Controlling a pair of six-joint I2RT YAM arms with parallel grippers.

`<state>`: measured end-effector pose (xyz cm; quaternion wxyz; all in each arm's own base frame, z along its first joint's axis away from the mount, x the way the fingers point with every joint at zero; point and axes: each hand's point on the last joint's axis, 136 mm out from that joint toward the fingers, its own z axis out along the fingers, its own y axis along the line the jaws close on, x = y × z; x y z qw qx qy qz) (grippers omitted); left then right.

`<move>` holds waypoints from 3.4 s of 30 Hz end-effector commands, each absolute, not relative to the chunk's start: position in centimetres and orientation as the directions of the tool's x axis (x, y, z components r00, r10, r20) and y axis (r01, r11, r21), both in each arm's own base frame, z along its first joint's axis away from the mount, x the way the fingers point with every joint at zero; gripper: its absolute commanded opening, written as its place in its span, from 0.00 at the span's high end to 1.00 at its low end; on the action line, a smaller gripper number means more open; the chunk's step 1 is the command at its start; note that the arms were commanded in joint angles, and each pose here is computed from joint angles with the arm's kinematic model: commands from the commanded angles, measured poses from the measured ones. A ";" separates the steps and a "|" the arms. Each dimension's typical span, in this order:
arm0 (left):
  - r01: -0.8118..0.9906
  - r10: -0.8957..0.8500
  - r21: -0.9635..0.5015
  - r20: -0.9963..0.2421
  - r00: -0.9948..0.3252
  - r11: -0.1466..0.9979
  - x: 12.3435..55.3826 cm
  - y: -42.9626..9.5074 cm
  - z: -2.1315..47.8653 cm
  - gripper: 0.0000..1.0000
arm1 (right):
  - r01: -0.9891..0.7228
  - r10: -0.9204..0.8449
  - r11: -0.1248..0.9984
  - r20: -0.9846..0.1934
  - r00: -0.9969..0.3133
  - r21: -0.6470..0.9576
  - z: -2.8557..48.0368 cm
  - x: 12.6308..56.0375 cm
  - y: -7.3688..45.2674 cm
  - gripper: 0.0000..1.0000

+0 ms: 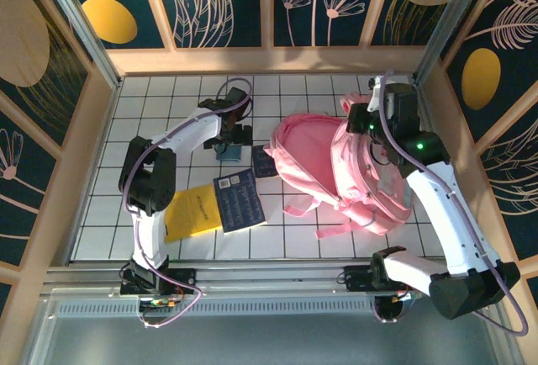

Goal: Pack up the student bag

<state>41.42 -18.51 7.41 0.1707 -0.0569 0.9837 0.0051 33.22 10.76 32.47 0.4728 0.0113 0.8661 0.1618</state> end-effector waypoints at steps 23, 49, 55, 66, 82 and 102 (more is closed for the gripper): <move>-0.023 -0.037 -0.062 -0.225 -0.974 0.998 42.5 -17.2 -0.6 0.11 | -0.177 0.201 0.921 -0.811 -0.550 0.348 32.6 32.8 11.7 1.00; 0.120 -0.161 -0.458 -0.527 -0.835 0.881 41.1 -21.1 18.9 0.30 | -0.348 0.153 0.877 -0.879 -0.451 0.331 36.4 27.8 12.1 1.00; 0.274 -0.110 -0.587 -0.534 -0.838 0.762 37.7 -26.8 23.0 0.32 | -0.366 0.172 0.837 -0.831 -0.529 0.407 35.0 26.1 11.9 1.00; 0.405 0.030 -0.784 -0.445 -0.895 0.470 30.6 -38.3 23.9 0.32 | -0.364 0.262 0.787 -0.803 -0.535 0.499 34.9 24.8 11.2 1.00; 0.352 0.187 -0.865 -0.303 -0.934 0.357 28.5 -53.3 17.8 0.30 | -0.337 0.334 0.779 -0.805 -0.491 0.529 37.1 26.8 10.5 1.00; 0.438 0.217 -0.815 -0.382 -0.898 0.380 29.8 -57.7 17.9 0.01 | -0.276 0.339 0.826 -0.823 -0.455 0.492 36.5 27.4 9.2 1.00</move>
